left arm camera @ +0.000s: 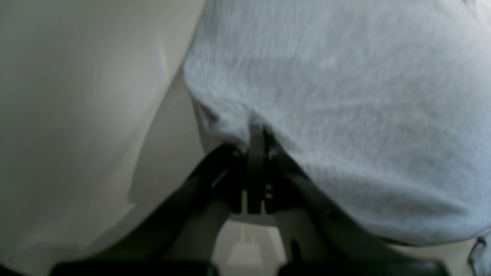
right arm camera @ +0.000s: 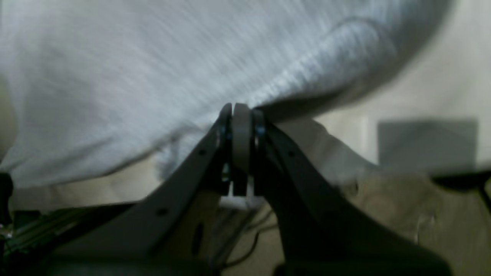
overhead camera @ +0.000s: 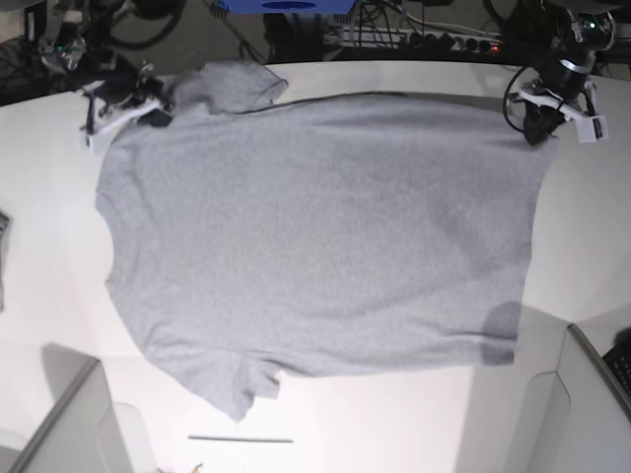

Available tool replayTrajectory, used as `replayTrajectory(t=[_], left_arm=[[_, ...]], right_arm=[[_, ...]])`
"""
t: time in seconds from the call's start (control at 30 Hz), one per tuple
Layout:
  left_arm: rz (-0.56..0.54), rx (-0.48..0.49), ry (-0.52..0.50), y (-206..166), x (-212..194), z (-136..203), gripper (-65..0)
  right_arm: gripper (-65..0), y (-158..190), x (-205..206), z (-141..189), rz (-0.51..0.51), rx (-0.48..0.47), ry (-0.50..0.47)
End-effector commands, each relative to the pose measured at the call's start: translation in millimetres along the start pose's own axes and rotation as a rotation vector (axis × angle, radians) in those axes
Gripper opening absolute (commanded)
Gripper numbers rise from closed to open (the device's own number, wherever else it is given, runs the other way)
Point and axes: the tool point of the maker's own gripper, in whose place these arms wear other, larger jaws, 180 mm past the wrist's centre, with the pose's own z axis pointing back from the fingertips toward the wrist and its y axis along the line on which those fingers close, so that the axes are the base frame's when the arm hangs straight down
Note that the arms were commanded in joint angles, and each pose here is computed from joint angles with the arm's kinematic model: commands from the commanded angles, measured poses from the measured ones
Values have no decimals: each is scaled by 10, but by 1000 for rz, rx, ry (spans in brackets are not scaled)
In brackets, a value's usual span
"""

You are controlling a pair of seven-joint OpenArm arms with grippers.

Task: Fold the T-shirt properly
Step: 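Pinch the shirt edge with both grippers and lift it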

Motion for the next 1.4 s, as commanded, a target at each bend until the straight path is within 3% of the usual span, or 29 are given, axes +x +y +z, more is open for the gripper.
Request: replayTrajectory(t=[0.0, 0.3, 0.43, 0.7, 0.97, 1.1, 1.37], left_arm=[[-10, 0, -40, -7, 126, 34, -650], [28, 15, -79, -19, 292, -95, -650], [22, -13, -17, -120, 289, -218, -650], [-70, 40, 102, -123, 181, -329, -650], [-145, -22, 120, -403, 146, -296, -650], [-142, -2, 157, -323, 11, -216, -650], [-147, 11, 205, -274, -164, -83, -650]], right_arm=[[-650, 59, 114, 33, 16, 17, -29], [-650, 246, 455, -32, -26, 47, -65], [-650, 355, 584, -47, -7, 71, -63], [-650, 457, 716, -41, 1, 98, -85], [-650, 279, 920, 91, -41, 63, -154], [-650, 184, 816, 127, -58, 48, -101], [-650, 318, 630, 203, -67, 174, -32]])
